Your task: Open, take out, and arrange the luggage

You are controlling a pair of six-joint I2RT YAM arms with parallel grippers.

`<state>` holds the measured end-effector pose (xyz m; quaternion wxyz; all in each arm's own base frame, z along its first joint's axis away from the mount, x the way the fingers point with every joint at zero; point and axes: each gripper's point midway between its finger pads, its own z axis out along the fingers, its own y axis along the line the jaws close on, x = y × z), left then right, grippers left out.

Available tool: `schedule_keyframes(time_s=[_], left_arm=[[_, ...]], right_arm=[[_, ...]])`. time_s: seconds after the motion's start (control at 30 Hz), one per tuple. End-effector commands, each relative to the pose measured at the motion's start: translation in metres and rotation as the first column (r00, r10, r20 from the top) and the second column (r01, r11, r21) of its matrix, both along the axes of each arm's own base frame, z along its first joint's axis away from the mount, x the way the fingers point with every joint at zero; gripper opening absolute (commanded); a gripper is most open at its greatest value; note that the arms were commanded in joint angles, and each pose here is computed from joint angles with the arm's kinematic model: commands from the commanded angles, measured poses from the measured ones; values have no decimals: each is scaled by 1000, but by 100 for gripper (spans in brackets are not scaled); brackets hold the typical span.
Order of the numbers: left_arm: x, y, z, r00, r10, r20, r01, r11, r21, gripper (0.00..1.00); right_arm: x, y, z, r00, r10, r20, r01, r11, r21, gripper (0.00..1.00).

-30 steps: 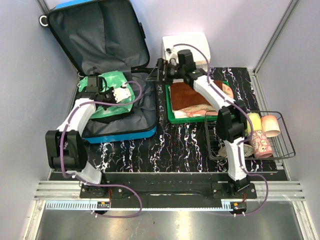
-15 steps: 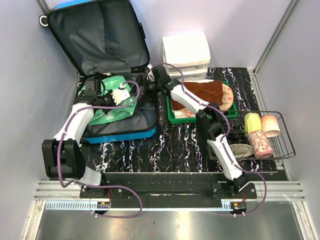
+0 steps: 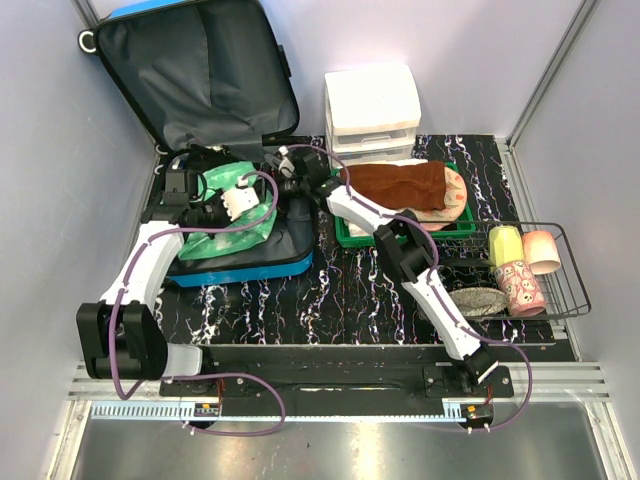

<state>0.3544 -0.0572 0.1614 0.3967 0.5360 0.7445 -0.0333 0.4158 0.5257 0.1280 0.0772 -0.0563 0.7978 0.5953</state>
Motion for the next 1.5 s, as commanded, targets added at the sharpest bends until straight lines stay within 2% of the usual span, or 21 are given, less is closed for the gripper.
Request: schedule_keyframes(time_s=[0.0, 0.03, 0.07, 0.1, 0.13, 0.2, 0.23, 0.27, 0.37, 0.4, 0.47, 0.6, 0.93, 1.17, 1.3, 1.47], left_arm=[[-8, -14, 23, 995, -67, 69, 70, 997, -45, 0], [-9, -13, 23, 996, -63, 66, 66, 997, -43, 0], [-11, -13, 20, 996, -61, 60, 63, 997, -41, 0], [-13, -12, 22, 996, -56, 65, 59, 998, -37, 1], [-15, -10, 19, 997, -47, 57, 49, 998, -33, 5], [-18, -8, 22, 999, -8, 47, 10, 999, -44, 32], [-16, -3, 24, 999, 27, 43, -25, 999, -43, 42], [-17, -2, 28, 997, 74, 22, -72, 995, -76, 62], [-12, 6, 55, 983, 182, -1, -178, 964, -199, 80], [-9, 15, 64, 976, 219, 0, -212, 948, -235, 99], [-7, 16, 85, 968, 252, 3, -240, 924, -298, 99], [-3, 19, 100, 958, 284, 37, -257, 909, -329, 99], [7, 16, 89, 956, 292, 1, -272, 892, -362, 99], [11, 15, 82, 960, 280, -18, -267, 892, -364, 99], [14, 13, 81, 963, 267, -21, -256, 895, -365, 99], [20, 9, 80, 971, 239, -17, -229, 907, -353, 99]], right_arm=[[-22, 20, 52, 992, 98, 77, -108, 984, 145, 80], [-22, 19, 55, 991, 101, 85, -112, 982, 149, 63], [-24, 16, 64, 988, 111, 107, -127, 979, 158, 55], [-25, 14, 70, 985, 116, 127, -136, 977, 163, 42], [-24, 12, 77, 981, 117, 155, -143, 975, 168, 23], [-26, 5, 102, 971, 119, 209, -159, 970, 183, 0], [-26, 2, 109, 962, 116, 246, -163, 970, 179, 0], [-22, -6, 125, 958, 89, 271, -141, 974, 178, 0], [-22, -24, 145, 944, 55, 324, -106, 984, 141, 0], [-20, -31, 147, 945, 45, 325, -89, 988, 122, 0], [-24, -46, 160, 937, 36, 348, -79, 991, 111, 0], [-11, -91, 170, 942, -19, 336, -14, 995, 97, 0], [-3, -187, 178, 947, -68, 313, 61, 998, 31, 0], [5, -269, 193, 930, -118, 347, 118, 993, 22, 0], [16, -330, 204, 916, -191, 354, 199, 980, 14, 0], [2, -357, 197, 915, -183, 358, 204, 979, -19, 0]])
